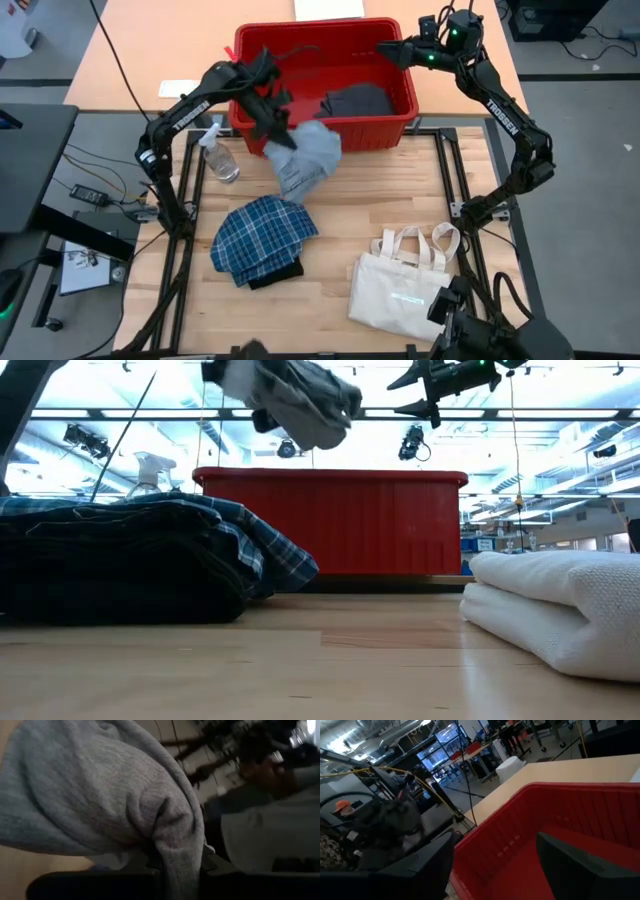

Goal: Fold laundry
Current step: Remove the gray shirt from the red bin

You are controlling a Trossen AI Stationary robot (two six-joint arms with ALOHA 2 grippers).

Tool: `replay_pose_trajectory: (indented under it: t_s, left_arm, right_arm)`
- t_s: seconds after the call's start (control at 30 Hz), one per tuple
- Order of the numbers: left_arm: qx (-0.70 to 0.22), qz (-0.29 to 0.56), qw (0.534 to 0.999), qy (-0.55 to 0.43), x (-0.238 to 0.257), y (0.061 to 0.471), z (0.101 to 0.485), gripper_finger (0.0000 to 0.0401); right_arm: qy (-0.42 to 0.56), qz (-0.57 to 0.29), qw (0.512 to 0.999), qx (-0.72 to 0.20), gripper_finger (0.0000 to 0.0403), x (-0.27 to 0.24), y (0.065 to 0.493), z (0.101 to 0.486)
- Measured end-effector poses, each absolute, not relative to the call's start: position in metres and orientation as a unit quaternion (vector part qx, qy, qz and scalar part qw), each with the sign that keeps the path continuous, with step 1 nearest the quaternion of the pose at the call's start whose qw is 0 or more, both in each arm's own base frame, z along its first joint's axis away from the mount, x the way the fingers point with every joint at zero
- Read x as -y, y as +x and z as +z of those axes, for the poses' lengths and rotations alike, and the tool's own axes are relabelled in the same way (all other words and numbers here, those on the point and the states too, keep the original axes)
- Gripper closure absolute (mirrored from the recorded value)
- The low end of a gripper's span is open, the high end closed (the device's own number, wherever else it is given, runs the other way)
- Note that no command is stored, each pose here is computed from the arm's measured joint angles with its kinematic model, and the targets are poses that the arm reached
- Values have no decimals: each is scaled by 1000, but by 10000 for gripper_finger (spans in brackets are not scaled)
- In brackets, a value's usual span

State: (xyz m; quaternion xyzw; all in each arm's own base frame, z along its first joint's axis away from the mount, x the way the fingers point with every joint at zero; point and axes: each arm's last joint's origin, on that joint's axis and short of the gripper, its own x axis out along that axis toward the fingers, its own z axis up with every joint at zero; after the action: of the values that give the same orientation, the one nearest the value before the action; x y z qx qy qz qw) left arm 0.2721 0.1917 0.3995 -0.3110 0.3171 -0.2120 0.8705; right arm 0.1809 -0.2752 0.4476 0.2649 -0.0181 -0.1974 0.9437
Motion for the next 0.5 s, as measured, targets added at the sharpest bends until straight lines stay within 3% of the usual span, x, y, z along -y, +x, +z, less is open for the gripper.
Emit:
replay_pose_trajectory:
  t_s: [0.23,0.5]
  left_arm:
    - [-369,-208,863,-276,-153,276,409,364]
    - [-417,-184,843,-285,-131,251,420,364]
  right_arm:
    - [271,-186,944,17,117,270,188,448]
    - [265,-182,947,15,117,264,197,448]
